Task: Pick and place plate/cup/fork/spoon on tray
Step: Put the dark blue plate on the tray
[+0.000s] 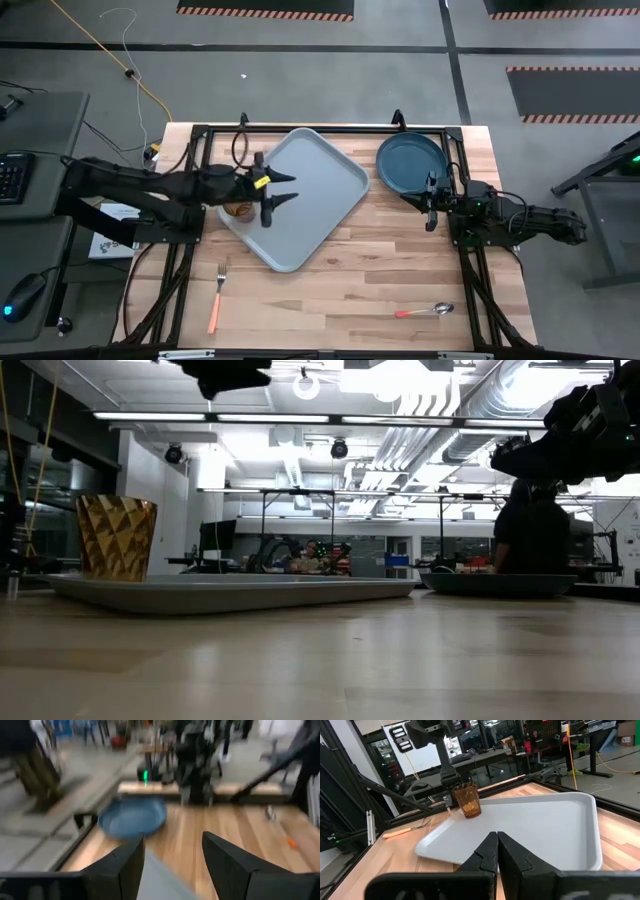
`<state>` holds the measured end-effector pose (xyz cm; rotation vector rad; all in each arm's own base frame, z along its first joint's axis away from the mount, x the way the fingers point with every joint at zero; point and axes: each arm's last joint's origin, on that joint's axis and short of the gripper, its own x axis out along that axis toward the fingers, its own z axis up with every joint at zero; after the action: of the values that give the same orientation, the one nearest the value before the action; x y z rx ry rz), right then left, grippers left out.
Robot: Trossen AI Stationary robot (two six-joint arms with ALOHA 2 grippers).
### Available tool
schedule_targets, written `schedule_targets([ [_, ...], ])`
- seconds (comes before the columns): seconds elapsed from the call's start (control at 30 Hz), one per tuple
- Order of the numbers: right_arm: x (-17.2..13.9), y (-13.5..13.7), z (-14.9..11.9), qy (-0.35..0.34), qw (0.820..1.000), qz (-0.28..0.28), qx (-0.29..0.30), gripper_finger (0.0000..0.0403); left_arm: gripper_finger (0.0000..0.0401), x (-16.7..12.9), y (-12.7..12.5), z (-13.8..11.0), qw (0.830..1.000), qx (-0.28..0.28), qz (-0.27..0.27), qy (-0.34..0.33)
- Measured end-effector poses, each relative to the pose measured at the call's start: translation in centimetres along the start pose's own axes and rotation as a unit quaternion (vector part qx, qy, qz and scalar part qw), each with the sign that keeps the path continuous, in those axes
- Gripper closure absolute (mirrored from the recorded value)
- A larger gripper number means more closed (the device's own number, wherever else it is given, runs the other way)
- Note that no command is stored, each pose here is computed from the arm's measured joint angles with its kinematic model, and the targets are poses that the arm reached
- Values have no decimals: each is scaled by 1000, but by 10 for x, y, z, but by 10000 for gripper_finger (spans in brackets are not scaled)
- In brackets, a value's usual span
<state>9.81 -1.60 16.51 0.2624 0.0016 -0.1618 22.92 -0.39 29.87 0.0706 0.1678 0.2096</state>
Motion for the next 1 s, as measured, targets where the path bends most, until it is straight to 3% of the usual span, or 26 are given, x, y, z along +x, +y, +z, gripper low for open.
schedule_targets([
  [0.37,0,0,1,-9,1000,2,0,402,213,-31,24,-14,986,-22,-12,-165],
  [0.5,-1,3,14,-77,997,5,-9,402,213,-40,28,-26,984,-34,-7,-174],
  [0.63,-6,13,37,-190,977,96,-20,402,213,-44,28,-31,984,-36,-7,-174],
  [0.73,-1,18,44,-210,968,133,-34,402,213,-44,26,-31,984,-41,-13,-174],
  [0.87,21,17,52,-139,989,46,-20,401,213,-44,26,-31,983,-45,-16,-175],
  [0.93,35,15,52,-60,998,-18,-19,394,213,-44,26,-31,983,-45,-16,-175],
  [1.0,47,12,50,40,995,-88,-20,378,213,-44,26,-31,983,-47,-17,-175],
])
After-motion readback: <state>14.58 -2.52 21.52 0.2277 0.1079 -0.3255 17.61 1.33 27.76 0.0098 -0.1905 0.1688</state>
